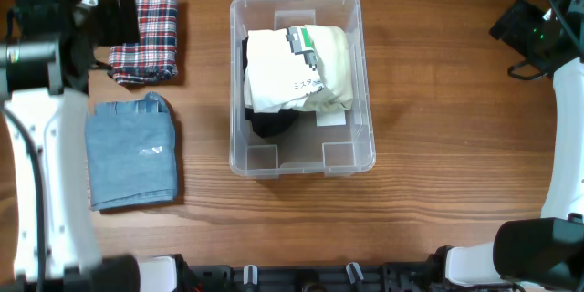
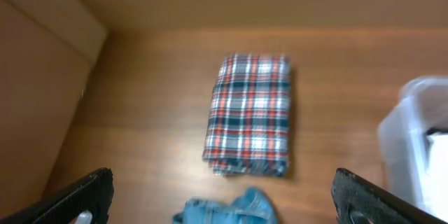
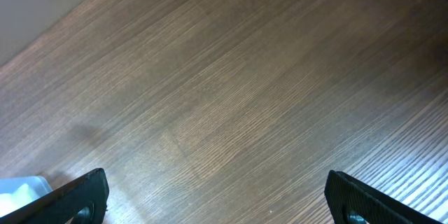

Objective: Pack container
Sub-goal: 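Move the left gripper up to the plaid cloth's top edge, then close the left gripper on the plaid cloth's edge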

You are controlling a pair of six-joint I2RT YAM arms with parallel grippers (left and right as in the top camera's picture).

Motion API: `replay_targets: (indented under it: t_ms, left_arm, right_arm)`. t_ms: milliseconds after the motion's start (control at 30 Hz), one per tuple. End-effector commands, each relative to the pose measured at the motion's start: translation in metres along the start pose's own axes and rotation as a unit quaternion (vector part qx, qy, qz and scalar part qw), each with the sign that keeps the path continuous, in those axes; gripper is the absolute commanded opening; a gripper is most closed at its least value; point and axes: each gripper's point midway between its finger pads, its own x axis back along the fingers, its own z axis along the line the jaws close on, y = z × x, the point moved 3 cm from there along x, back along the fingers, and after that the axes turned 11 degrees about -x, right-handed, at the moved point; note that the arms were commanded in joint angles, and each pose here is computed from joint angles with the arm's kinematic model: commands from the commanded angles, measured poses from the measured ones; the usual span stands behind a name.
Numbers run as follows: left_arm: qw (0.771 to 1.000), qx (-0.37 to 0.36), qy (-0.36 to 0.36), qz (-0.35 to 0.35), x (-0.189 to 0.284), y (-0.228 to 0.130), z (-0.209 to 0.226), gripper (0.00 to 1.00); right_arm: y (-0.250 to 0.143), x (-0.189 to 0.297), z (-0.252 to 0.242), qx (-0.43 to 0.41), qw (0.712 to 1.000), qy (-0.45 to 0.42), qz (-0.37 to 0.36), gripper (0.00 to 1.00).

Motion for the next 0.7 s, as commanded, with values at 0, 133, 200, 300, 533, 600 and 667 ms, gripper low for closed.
replay_targets:
  t_ms: [0,133,200,300,533,600,667]
  left_arm:
    - [0.997,-0.003,0.003,0.082,-0.047,-0.028,0.014,1.00]
    - [0.992,0.025,-0.016,0.119,-0.085,-0.050,0.028,1.00]
    - [0.991,0.044,-0.038,0.124,-0.101,-0.059,0.033,1.00]
    - [0.987,0.067,-0.063,0.129,-0.124,-0.070,0.039,1.00]
    - [0.983,0.079,-0.102,0.129,-0.162,-0.078,0.030,1.00]
    - [0.982,0.081,-0.115,0.125,-0.174,-0.079,0.025,1.00]
    - [0.981,0.079,-0.132,0.116,-0.185,-0.078,0.020,1.00]
  right_arm:
    - [0.001,-0.005,-0.004,0.003,1.000,-0.014,-0.001,1.00]
    - [0.001,-0.005,-0.004,0.003,1.000,-0.014,-0.001,1.00]
    - [0.001,-0.005,-0.004,0.003,1.000,-0.014,-0.001,1.00]
    - [0.001,-0.005,-0.004,0.003,1.000,-0.014,-0.001,1.00]
    - [0.001,-0.005,-0.004,0.003,1.000,-0.014,-0.001,1.00]
    - [0.001,-0.005,-0.004,0.003,1.000,-0.014,-0.001,1.00]
    - [0.001,-0.005,-0.004,0.003,1.000,-0.014,-0.001,1.00]
